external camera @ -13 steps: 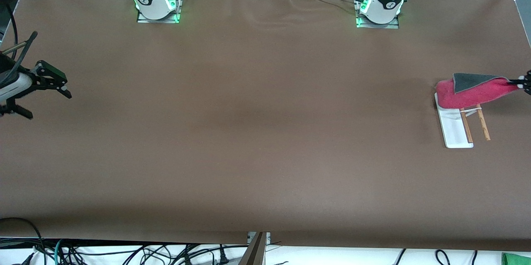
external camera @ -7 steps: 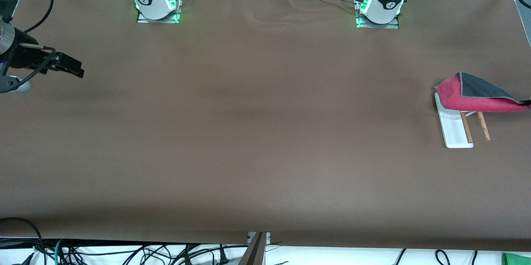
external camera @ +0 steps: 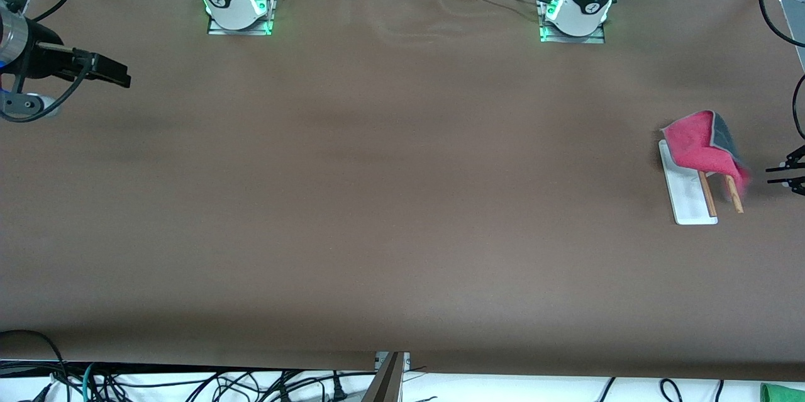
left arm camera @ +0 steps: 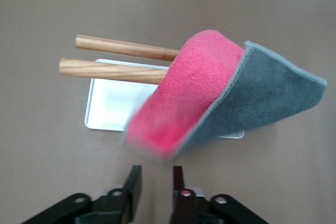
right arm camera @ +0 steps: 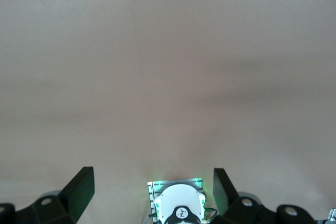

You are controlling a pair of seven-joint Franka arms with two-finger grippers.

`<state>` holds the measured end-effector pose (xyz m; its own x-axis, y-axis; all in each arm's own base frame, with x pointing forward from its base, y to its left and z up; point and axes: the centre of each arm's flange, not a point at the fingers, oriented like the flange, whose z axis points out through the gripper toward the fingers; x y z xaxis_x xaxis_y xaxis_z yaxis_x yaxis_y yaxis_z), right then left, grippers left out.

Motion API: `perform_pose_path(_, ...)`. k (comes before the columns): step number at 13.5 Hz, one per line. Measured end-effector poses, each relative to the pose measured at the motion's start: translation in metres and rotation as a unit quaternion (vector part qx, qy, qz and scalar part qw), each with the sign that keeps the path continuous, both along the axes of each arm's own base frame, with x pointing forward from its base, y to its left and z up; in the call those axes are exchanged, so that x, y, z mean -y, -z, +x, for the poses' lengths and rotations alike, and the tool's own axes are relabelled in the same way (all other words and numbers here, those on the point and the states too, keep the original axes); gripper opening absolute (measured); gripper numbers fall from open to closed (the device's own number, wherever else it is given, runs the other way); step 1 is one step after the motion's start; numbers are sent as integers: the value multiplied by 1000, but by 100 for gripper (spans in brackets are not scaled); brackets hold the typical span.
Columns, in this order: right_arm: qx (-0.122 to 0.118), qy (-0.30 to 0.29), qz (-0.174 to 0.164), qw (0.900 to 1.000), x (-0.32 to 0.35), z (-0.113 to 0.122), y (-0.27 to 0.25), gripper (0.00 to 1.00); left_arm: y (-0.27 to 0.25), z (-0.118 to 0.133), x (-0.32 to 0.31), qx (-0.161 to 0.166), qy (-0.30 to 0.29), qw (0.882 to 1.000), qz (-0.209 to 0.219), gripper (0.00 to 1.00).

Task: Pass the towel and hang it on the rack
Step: 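Drape the towel over the wooden dowels and open the left gripper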

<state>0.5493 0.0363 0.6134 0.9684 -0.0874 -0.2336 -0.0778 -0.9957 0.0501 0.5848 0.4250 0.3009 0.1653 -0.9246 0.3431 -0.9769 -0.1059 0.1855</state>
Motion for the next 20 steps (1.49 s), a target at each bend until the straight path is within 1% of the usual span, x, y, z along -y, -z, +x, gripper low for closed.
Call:
perform_pose_path(2,-1,-5,0,1000,-1,-2,-2,100,-17,2,-4,-5,-42,999,16,58)
perform_pose_path(3,-1,-5,0,1000,0,-2,-1,100,-26,3,-5,-9,-69,997,24,67)
perform_pose_path(4,-2,-6,1,1000,2,-2,-1,100,-39,5,-4,-12,-97,995,32,78)
perform_pose_path(5,-2,-7,1,1000,2,-1,-1,100,-55,8,1,-16,-121,992,44,87)
perform_pose_path(6,-3,-7,1,1000,2,-1,0,100,-76,14,13,-26,-138,987,71,99)
perform_pose_path(8,-1,-7,1,1000,2,-1,1,100,-121,32,57,-46,-173,977,117,100)
perform_pose_path(9,-1,-7,1,1000,2,0,1,100,-142,39,84,-61,-200,969,131,100)
perform_pose_path(11,2,-9,2,1000,2,4,1,100,-174,46,138,-102,-257,949,153,100)
perform_pose_path(14,1,-8,2,1000,3,9,5,100,-201,56,206,-132,-319,922,174,100)
perform_pose_path(16,0,-7,2,1000,4,10,7,100,-207,63,252,-154,-354,903,189,100)
perform_pose_path(17,0,-7,2,1000,4,10,7,100,-210,67,279,-162,-375,891,198,100)
perform_pose_path(19,0,-7,3,1000,4,10,7,100,-221,71,332,-169,-423,864,216,100)
perform_pose_path(20,1,-7,3,1000,5,10,7,100,-228,68,360,-168,-455,843,231,100)
